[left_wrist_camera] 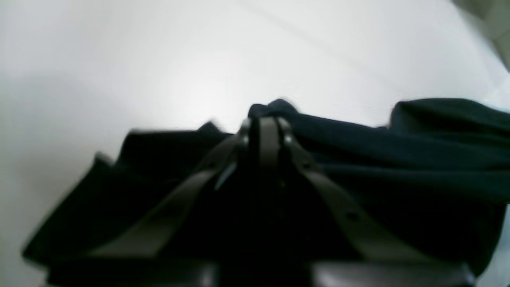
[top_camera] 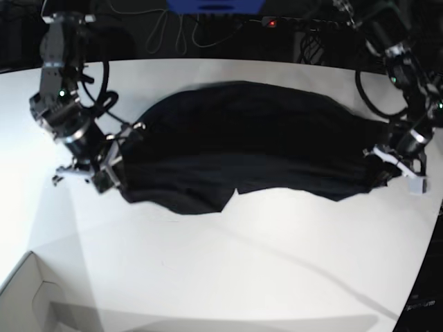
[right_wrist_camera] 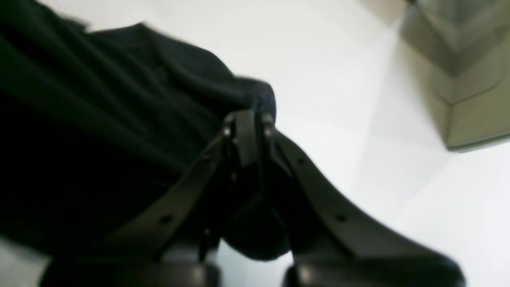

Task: Layout the t-shirt on the table in an organized manner, then fold the t-shirt properly
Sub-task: 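Lift the black shirt with both grippers, stretching it between them, then release with the left gripper and pull a sleeve outward across the table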

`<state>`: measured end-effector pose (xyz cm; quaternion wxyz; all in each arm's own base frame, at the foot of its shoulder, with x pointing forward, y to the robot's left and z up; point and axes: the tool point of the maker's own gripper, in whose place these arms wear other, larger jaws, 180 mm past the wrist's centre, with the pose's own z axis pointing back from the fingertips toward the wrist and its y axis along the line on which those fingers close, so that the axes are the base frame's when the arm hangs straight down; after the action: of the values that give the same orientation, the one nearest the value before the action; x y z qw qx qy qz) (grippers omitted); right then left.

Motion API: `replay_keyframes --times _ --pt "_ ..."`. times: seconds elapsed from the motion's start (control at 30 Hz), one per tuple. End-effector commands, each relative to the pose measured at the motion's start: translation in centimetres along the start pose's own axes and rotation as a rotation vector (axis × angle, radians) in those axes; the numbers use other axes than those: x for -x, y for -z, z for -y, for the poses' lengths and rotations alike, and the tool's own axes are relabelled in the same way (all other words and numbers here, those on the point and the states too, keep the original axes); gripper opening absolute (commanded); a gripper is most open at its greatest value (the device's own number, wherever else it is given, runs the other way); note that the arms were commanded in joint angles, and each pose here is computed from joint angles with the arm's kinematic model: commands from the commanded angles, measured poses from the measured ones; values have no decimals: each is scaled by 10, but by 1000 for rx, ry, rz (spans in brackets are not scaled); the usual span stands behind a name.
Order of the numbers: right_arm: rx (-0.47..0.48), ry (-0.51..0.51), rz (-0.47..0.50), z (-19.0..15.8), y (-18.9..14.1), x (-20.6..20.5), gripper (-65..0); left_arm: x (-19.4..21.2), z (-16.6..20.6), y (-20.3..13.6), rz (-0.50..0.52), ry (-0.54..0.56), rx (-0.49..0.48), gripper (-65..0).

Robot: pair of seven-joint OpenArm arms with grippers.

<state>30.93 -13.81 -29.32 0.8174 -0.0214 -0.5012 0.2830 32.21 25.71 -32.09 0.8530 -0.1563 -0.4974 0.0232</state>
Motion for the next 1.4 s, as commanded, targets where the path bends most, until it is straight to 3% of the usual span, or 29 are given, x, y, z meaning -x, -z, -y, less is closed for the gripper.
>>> replay_keyframes --times 0.0,0.17,0.47,0.73,0.93,1.07,1.17,1.37 --pt "27 5 28 8 -6 -2 -650 -13 2 -5 49 13 12 -650" --pt "68 93 -6 14 -17 30 -650 22 -3 -16 -21 -15 0 -650" --pt "110 188 -137 33 -13 89 -650 32 0 -20 -49 -18 5 -647" --pt "104 183 -168 34 -14 99 -641 29 4 -26 -14 -56 43 -446" --pt "105 184 -158 34 -13 97 -552 -18 20 -28 116 -43 128 -427" --pt "100 185 -163 32 -12 97 -550 -46 66 3 138 33 261 -425" --pt "96 192 -163 29 -12 97 -549 -45 119 43 62 129 365 -425" --pt "96 192 -163 28 -11 96 -547 6 161 115 -191 133 272 -424"
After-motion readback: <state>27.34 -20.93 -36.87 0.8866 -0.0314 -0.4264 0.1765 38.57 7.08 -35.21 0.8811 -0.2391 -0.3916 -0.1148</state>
